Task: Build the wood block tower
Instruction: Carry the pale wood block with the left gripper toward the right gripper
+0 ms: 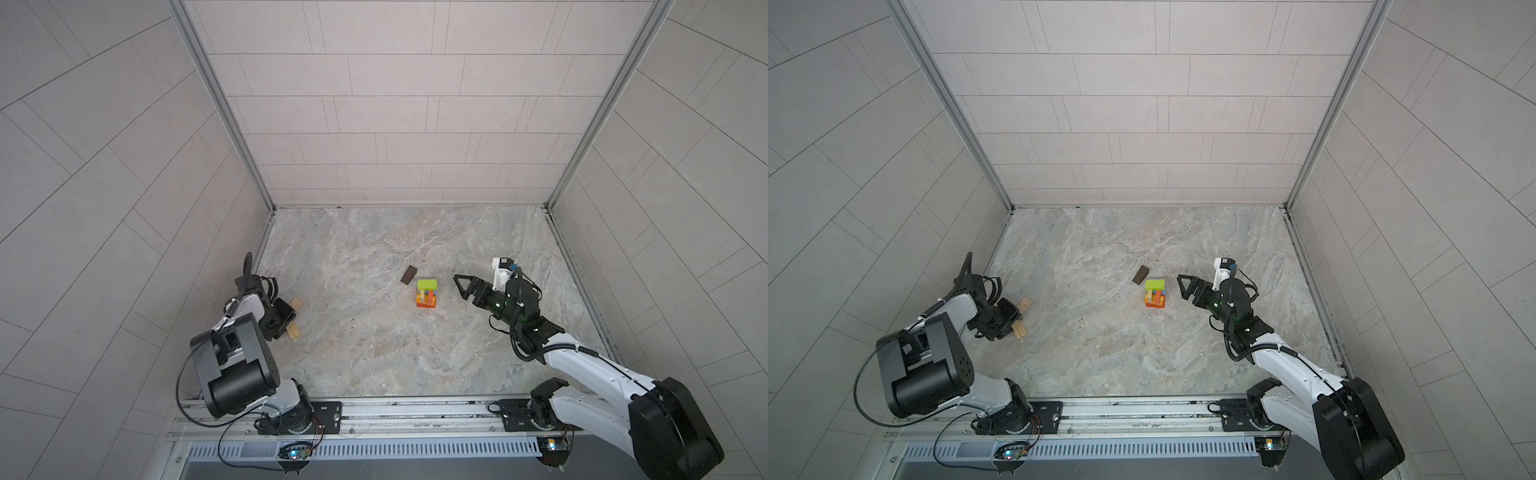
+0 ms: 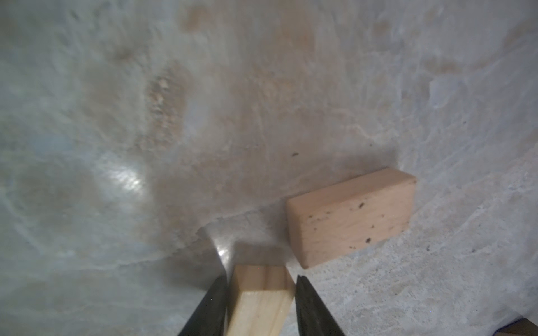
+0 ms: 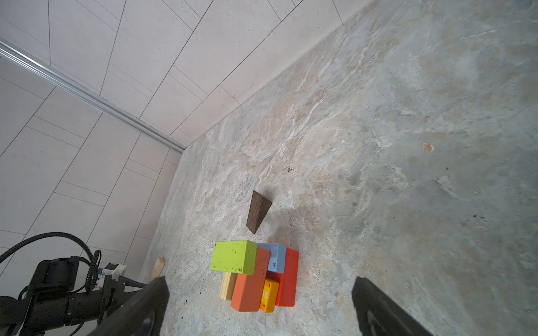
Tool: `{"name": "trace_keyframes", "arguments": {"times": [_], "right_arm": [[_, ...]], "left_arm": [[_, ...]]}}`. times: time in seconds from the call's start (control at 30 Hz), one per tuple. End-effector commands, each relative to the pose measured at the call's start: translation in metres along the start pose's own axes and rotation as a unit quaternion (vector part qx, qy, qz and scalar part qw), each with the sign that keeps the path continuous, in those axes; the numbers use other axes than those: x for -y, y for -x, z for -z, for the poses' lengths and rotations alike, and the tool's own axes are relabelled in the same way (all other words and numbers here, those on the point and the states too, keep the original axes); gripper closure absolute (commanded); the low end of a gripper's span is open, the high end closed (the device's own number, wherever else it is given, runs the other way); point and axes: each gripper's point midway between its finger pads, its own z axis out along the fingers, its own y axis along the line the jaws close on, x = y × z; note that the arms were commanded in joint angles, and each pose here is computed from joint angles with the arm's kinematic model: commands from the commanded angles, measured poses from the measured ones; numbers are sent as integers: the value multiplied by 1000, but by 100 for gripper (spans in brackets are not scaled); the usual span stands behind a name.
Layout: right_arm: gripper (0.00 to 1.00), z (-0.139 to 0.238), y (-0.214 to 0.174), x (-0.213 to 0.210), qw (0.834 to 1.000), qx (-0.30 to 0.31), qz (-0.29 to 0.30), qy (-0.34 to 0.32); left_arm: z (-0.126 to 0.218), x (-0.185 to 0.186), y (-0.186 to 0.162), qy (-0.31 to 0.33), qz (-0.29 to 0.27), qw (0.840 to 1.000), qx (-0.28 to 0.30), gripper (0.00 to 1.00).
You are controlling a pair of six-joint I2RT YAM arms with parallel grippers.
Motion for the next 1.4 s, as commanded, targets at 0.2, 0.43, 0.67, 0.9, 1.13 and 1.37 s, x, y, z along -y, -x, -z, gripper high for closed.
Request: {"name": "trace_keyframes", "arguments": {"times": [0.2,0.43,0.67,0.9,1.13,1.37], "right_arm": [[0,3,4,-1,1000,7,-5,3],[0,4,7,0,1000,4,-13,7],[0,10,16,4,1000,4,-5,-1],[0,13,21,-1,1000,-6,23,-9],[0,7,18,-10,998,-42,40,-3],[0,22,29,-41,990,-78,119,-23]], "left_arm": [[-18,22,-21,27,-70,996,-44,74],[-26,81,-41,9,-142,988,-52,74],[-42,156,-88,-13,-247,966,-70,75],[-51,194,-139,-16,-332,940,-74,73],[-48,187,-153,-14,-359,930,-75,53],[-8,191,-145,-28,-378,925,-34,38]]}}
